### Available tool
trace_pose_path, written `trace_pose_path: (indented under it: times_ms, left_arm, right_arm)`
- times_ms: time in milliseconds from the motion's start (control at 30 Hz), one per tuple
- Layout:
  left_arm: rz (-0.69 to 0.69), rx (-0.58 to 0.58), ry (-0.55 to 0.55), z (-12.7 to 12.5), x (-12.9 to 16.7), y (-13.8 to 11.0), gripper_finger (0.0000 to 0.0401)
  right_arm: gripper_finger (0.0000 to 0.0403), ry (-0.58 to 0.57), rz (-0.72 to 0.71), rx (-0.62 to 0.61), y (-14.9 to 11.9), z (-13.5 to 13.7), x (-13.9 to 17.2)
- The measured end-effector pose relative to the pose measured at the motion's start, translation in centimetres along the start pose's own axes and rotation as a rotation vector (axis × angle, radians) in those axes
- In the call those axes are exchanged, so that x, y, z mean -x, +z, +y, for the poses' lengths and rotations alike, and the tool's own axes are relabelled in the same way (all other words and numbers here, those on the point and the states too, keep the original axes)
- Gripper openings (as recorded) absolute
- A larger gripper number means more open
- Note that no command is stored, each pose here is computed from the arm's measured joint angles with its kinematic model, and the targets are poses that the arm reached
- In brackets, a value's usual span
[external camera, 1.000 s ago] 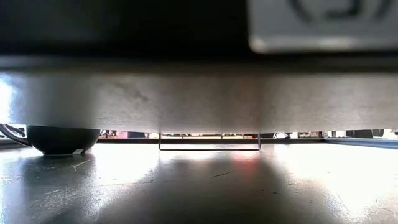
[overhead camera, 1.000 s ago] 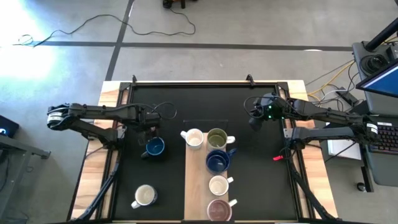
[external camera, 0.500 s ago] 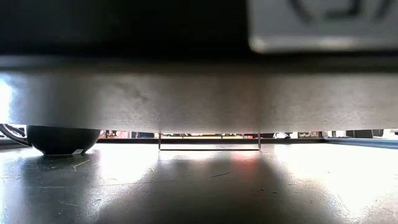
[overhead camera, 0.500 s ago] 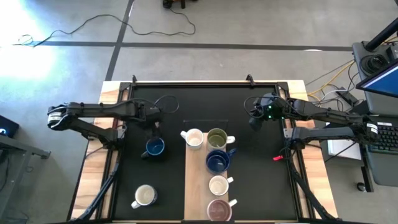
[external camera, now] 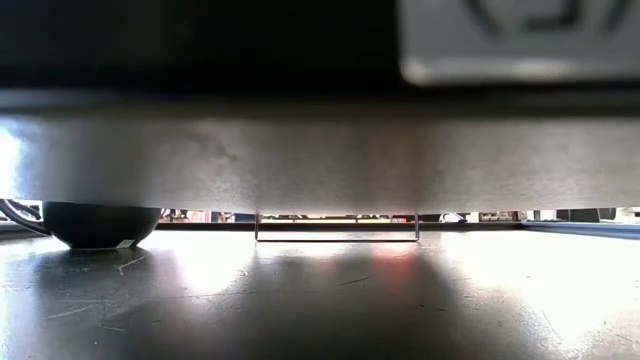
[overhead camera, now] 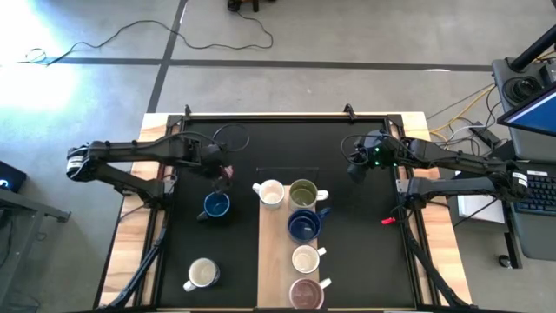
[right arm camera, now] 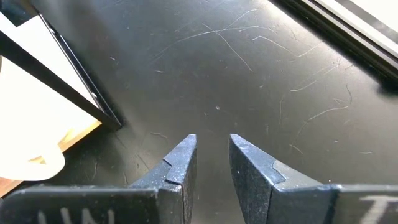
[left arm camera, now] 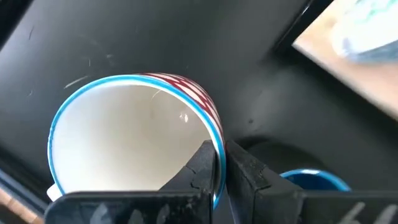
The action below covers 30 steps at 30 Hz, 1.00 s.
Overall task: Place coffee mugs
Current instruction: Put the red patterned mug on the shelf
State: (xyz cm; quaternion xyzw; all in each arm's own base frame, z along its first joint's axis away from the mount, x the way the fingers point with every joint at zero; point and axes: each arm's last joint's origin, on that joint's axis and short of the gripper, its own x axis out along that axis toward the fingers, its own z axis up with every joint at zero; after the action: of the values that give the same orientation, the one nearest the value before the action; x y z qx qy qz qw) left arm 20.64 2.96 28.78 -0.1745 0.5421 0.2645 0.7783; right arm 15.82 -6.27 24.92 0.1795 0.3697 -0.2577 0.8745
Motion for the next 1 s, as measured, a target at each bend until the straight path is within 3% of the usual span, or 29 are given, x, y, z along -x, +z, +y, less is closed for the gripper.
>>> trace_pose_path:
  times_ms: [433, 600, 833, 1000]
  left_arm:
    - [-0.121, -0.021, -0.145, -4.1, 3.5, -0.2, 0.0004]
    - [-0.092, -0.078, -0.191, -7.4, 4.3, -1.0, 0.0004]
    - [-0.066, -0.157, -0.166, -12.4, 5.8, -1.3, 0.0004]
    - [-0.027, -0.188, -0.15, -15.7, 5.4, -1.0, 0.0009]
  right_arm:
    - [0.0084, 0.0, 0.0, 0.0, 0.0, 0.0, 0.0]
    - [0.0084, 0.0, 0.0, 0.0, 0.0, 0.0, 0.0]
    - [0.0084, 0.0, 0.0, 0.0, 0.0, 0.0, 0.0]
    - [0.0084, 0.0, 0.0, 0.0, 0.0, 0.0, 0.0]
